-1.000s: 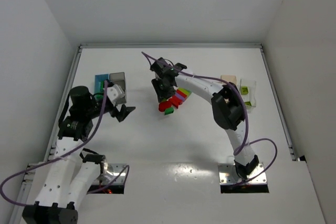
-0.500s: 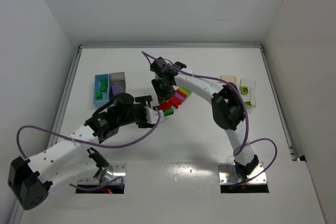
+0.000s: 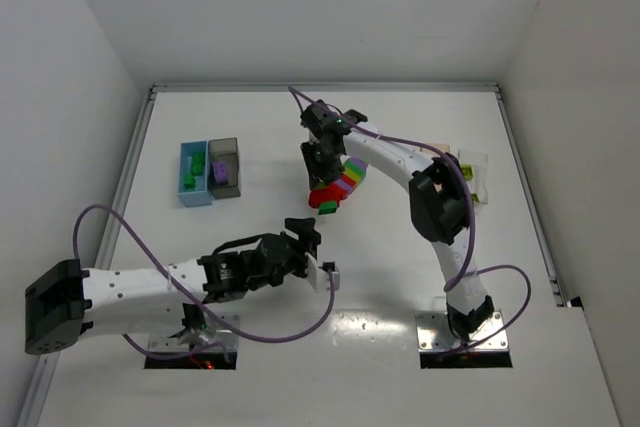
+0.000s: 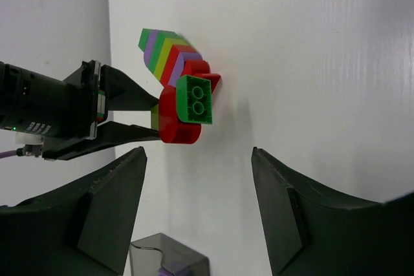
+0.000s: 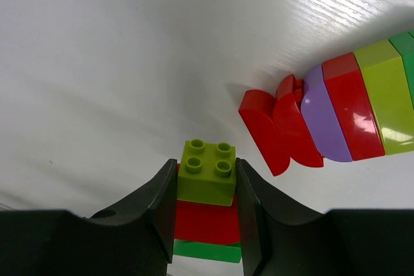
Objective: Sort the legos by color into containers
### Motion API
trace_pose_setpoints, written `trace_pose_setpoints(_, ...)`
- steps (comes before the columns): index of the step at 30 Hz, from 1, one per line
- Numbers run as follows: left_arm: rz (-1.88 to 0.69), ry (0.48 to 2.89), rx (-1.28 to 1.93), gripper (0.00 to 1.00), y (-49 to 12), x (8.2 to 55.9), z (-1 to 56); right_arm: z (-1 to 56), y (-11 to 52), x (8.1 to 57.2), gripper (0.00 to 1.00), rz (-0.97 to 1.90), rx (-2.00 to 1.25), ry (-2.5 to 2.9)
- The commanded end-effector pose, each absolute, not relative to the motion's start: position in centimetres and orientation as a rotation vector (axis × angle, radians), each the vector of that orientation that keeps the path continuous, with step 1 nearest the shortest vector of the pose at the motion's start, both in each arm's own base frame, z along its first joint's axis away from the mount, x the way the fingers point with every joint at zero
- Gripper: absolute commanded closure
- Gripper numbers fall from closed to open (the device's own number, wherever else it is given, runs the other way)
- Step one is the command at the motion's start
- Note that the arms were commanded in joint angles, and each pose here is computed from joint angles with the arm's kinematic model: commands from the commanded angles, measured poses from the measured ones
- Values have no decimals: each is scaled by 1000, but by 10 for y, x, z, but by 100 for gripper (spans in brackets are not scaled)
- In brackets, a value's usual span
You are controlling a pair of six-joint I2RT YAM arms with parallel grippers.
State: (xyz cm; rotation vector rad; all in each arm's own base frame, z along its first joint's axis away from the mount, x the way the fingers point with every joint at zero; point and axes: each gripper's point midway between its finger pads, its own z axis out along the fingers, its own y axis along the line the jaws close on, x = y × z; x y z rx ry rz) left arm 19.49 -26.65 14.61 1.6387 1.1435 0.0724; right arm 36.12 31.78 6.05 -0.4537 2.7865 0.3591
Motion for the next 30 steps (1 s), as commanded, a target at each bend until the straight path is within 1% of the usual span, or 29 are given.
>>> trace_pose_setpoints(1, 198, 1062, 1509, 28, -270, 202, 167, 105, 326, 366, 100, 449, -391, 2717)
trace_pose_setpoints(4, 236, 997, 1494, 28, -275, 195, 165, 109, 323, 362, 100, 456, -365, 2722)
trace_pose_setpoints(6, 287, 944, 1542, 28, -273, 190, 150, 113, 325, 361, 100, 445, -334, 2713)
trace_pose_setpoints(7, 306, 926, 1492, 28, -271, 192, 156, 113, 327, 359, 100, 437, -343, 2710)
trace_pose_setpoints(9, 310, 883, 1513, 27, -272, 185, 150, 116, 330, 353, 100, 457, -334, 2714)
trace_pose_setpoints(11, 316, 885, 1531, 27, -271, 185, 142, 118, 329, 351, 100, 461, -322, 2715)
trace_pose_setpoints(15, 346, 869, 1505, 27, -270, 188, 147, 120, 328, 339, 100, 478, -285, 2721)
trace_pose_setpoints(16, 346, 869, 1504, 27, -271, 188, 146, 115, 332, 330, 100, 499, -290, 2751)
trace_pose_setpoints(23, 380, 840, 1500, 24, -274, 191, 148, 113, 341, 326, 100, 561, -281, 2778)
trace_pose_setpoints(26, 395, 853, 1488, 19, -277, 194, 151, 117, 346, 329, 100, 584, -286, 2766)
trace_pose_setpoints(27, 396, 862, 1507, 18, -278, 194, 144, 117, 346, 329, 100, 584, -286, 2766)
trace_pose_setpoints(30, 401, 877, 1502, 17, -279, 196, 142, 117, 345, 326, 100, 591, -290, 2779)
